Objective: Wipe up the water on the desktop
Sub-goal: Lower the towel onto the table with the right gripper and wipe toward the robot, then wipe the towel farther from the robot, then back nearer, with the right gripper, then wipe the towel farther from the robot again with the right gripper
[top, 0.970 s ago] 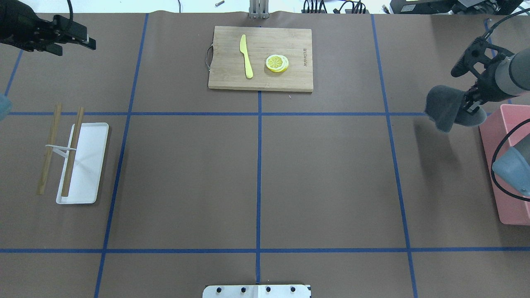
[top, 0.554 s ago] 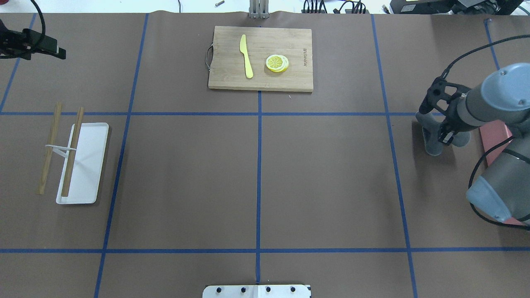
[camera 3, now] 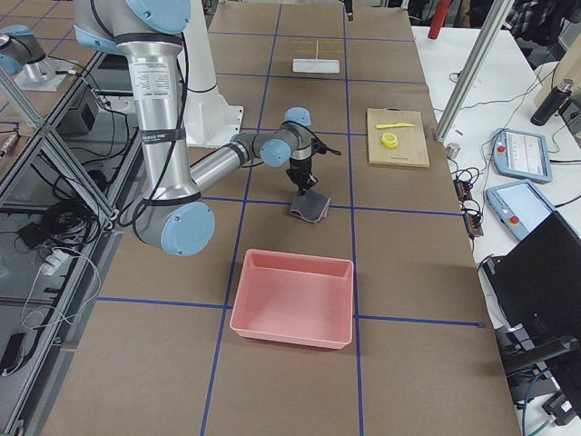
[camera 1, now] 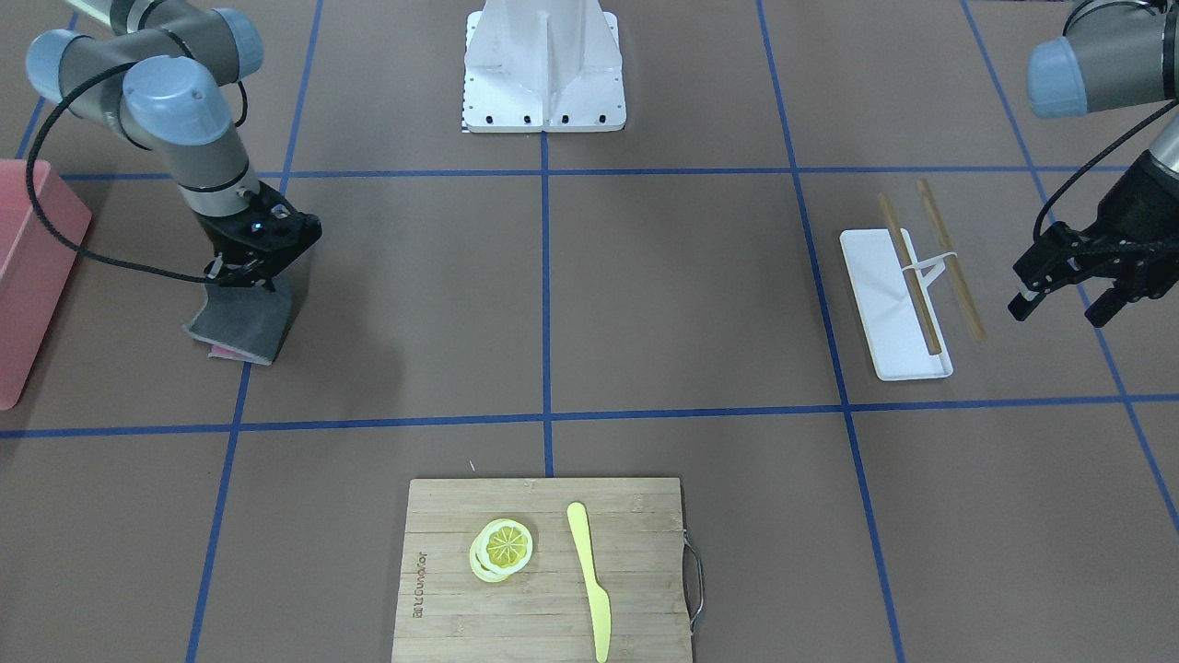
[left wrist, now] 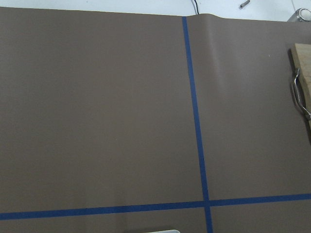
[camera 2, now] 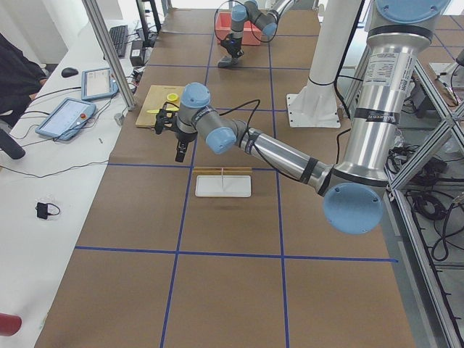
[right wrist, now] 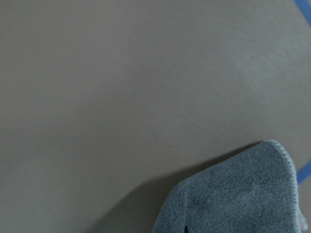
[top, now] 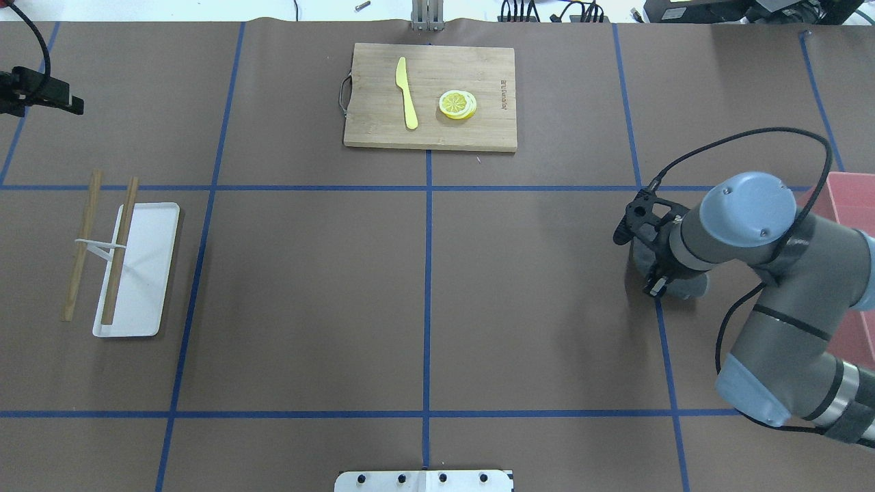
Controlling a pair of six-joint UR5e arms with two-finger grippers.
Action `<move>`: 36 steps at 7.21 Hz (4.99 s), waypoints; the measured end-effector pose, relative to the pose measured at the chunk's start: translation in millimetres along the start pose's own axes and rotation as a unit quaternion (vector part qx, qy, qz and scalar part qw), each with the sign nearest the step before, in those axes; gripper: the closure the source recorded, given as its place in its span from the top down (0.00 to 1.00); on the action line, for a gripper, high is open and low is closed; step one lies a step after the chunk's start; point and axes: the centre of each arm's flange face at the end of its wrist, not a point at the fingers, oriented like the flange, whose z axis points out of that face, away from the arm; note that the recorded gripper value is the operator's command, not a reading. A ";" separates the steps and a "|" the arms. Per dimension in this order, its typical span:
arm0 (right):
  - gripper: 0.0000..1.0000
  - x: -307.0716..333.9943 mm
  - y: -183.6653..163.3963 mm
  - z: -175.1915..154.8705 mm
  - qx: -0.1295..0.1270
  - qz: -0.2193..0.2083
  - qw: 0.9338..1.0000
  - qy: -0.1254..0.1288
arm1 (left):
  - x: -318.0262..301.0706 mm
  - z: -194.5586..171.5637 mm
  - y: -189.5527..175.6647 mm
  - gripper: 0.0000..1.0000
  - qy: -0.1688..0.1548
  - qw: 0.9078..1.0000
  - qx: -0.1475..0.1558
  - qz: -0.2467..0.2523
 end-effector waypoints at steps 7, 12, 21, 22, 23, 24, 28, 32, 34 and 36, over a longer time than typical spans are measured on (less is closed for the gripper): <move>0.00 -61.3 -27.7 -15.8 0.023 0.105 0.994 -0.035 | -0.9 2.7 -1.7 0.98 -0.013 1.000 0.010 -0.007; 0.00 113.0 -74.0 -5.7 0.009 0.103 0.995 -0.004 | 2.1 3.5 -2.7 0.98 -0.012 1.000 0.011 -0.007; 0.00 14.4 5.4 -12.7 -0.007 0.107 0.991 -0.083 | -12.6 14.1 -0.4 0.98 -0.024 1.000 0.003 -0.013; 0.00 -11.3 26.3 -14.0 -0.019 0.114 0.989 -0.095 | -14.2 15.2 -0.7 0.98 -0.027 1.000 0.004 -0.013; 0.00 -37.2 40.1 -12.4 -0.033 0.124 0.986 -0.105 | -14.8 15.6 -1.0 0.98 -0.029 0.999 0.005 -0.013; 0.00 -62.4 46.6 -8.7 -0.045 0.136 0.983 -0.112 | -15.2 15.8 -1.3 0.98 -0.032 0.999 0.007 -0.012; 0.00 -61.9 -38.8 2.5 -0.020 0.182 0.978 -0.099 | -13.1 16.7 -3.7 0.98 -0.032 0.999 0.009 -0.010; 0.00 62.2 -85.6 16.3 -0.013 0.207 0.976 -0.058 | -11.2 18.1 -6.2 0.98 -0.032 0.999 0.010 -0.011; 0.00 104.0 -97.6 11.5 -0.005 0.222 0.974 -0.042 | -10.5 18.1 -6.2 0.98 -0.031 0.999 0.010 -0.012; 0.00 127.9 -108.1 -4.6 0.020 0.230 0.973 -0.026 | -11.9 19.1 -5.5 0.98 -0.032 0.999 0.009 -0.013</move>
